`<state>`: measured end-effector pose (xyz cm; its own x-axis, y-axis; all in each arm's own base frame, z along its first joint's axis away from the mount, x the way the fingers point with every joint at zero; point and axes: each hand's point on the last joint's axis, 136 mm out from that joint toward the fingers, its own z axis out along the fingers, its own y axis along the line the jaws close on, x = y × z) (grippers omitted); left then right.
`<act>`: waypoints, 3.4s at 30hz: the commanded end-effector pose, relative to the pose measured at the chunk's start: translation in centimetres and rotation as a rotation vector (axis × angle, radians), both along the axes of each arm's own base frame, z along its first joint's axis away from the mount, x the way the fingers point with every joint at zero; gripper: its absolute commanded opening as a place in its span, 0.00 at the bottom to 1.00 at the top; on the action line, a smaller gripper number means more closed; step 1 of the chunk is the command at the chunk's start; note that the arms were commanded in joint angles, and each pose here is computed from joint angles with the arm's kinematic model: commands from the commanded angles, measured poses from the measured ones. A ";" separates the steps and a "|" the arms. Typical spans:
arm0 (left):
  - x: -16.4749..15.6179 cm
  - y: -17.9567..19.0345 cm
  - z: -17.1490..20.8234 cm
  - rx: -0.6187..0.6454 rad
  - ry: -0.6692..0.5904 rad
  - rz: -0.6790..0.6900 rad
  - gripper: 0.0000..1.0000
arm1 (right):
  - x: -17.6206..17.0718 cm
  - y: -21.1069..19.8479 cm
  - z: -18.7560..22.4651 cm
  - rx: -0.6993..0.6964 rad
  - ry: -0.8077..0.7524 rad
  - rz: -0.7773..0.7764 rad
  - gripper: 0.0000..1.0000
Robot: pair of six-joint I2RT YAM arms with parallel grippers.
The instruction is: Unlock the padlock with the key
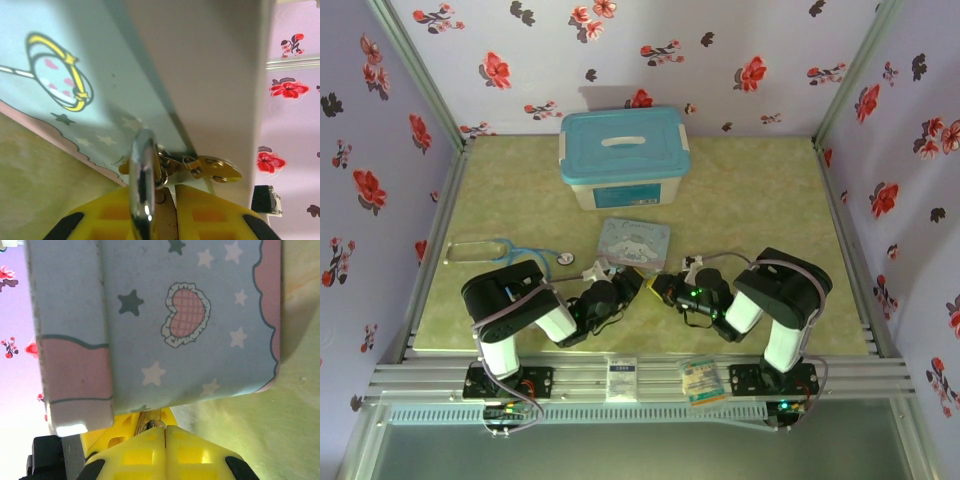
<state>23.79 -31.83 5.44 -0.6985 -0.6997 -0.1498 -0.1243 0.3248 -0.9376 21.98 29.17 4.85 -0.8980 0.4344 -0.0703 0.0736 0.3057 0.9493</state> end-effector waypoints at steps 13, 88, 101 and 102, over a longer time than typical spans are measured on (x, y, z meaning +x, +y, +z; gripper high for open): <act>-1.3 -2.4 3.1 -0.131 -0.032 -0.081 0.00 | 0.3 0.6 1.2 0.028 -0.053 0.014 0.13; -0.9 -1.3 1.8 -0.058 -0.070 0.023 0.00 | -2.2 2.3 3.9 0.197 0.122 -0.090 0.01; -1.2 -2.7 2.3 -0.108 -0.050 -0.001 0.00 | -2.3 0.9 0.8 -0.110 -0.030 -0.086 0.00; -1.2 -2.8 2.3 -0.108 -0.049 -0.004 0.00 | -2.4 1.0 0.9 -0.135 -0.041 -0.075 0.00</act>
<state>22.75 -32.36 5.34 -0.6694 -0.7283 -0.1463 -0.1234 0.3032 -0.9449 20.41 28.67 4.99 -0.8174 0.5716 -0.0720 0.1633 0.3498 0.9225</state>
